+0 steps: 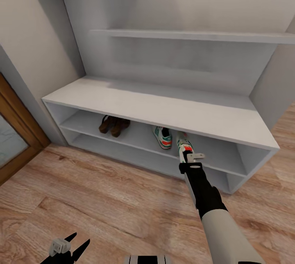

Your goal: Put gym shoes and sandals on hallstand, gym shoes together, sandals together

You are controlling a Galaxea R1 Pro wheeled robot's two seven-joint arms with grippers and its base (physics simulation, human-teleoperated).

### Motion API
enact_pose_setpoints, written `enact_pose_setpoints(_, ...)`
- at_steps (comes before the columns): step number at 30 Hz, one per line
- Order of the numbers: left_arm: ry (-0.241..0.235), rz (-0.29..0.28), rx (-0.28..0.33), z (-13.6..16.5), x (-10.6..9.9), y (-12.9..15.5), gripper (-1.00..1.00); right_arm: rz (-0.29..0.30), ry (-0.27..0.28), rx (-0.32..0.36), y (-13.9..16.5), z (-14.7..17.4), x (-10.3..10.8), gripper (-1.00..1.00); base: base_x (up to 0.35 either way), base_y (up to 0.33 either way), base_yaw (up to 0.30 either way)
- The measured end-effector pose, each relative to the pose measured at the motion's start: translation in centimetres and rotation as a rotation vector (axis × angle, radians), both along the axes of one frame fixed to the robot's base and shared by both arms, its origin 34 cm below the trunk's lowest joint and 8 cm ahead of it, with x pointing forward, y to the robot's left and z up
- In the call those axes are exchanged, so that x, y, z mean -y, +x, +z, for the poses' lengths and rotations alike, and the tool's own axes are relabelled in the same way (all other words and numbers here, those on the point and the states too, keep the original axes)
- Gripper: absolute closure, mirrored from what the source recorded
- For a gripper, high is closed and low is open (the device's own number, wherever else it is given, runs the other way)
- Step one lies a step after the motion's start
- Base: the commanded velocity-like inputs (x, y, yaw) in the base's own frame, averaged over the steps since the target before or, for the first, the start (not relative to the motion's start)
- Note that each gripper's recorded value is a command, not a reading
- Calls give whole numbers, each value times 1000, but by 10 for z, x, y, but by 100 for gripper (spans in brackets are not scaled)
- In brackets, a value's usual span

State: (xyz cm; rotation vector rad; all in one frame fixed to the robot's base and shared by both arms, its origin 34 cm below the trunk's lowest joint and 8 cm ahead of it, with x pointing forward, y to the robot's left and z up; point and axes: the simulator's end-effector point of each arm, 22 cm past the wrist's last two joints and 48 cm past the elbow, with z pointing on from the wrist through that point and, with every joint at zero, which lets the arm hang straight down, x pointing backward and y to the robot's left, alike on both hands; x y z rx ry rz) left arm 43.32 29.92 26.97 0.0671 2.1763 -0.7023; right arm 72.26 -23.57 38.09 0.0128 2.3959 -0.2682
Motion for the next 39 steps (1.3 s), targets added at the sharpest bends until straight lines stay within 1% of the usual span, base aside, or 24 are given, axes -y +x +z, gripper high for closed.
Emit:
enact_pose_setpoints(10,0,0,0,0,0,0,-100,1,-1,0,0,0,0,100,21,0,0)
enact_pose_setpoints(18,0,1,1,0,0,1,-100,1,-1,-1,0,0,0,100,166,0,0)
enact_pose_setpoints(25,0,0,0,0,0,0,-100,0,-1,0,0,0,0,100,37,0,0)
enact_pose_setpoints(39,0,-1,0,0,0,0,-100,-2,-2,1,0,0,1,100,108,0,0)
